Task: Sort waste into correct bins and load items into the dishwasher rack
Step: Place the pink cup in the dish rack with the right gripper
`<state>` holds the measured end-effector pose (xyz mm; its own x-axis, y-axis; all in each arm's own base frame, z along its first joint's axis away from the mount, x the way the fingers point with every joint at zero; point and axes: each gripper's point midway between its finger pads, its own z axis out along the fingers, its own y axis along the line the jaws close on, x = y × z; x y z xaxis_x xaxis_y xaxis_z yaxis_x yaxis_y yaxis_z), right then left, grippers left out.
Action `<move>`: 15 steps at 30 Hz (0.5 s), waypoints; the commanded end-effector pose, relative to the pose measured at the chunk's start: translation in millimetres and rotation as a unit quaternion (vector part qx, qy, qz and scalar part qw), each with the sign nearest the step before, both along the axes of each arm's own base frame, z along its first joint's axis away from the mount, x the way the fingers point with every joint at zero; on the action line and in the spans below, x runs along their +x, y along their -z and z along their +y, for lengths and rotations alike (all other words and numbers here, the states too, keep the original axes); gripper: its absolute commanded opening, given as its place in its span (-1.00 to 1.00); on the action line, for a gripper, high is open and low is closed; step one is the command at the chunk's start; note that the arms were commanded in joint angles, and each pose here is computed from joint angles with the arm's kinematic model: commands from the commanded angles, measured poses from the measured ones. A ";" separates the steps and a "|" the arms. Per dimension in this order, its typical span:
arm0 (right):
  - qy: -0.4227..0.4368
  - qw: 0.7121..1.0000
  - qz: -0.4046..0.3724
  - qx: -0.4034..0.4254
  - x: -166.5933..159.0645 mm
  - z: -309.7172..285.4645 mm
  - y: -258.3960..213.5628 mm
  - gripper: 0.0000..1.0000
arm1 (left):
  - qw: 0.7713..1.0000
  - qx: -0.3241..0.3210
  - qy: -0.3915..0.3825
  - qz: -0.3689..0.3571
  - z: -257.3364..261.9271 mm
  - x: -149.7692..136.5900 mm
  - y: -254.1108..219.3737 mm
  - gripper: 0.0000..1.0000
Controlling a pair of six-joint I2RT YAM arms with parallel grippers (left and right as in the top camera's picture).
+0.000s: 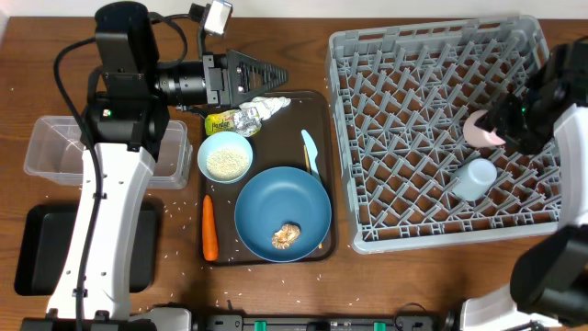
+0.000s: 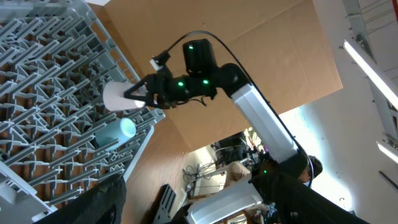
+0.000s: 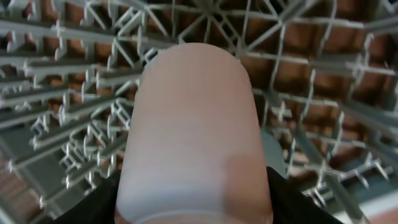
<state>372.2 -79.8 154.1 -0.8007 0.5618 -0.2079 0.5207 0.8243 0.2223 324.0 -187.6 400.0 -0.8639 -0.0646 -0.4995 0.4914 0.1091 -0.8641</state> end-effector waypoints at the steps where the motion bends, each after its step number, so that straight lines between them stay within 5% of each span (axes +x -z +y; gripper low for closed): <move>1: 0.006 1.000 0.002 0.004 8.9 -1.7 9.9 -0.07 | 1.000 0.000 0.002 -0.014 -0.6 0.4 -2.9 0.53; 15: -0.021 1.000 -0.001 -0.016 22.4 18.8 16.7 -0.02 | 1.000 0.000 0.002 -0.014 -0.6 0.5 -2.9 0.53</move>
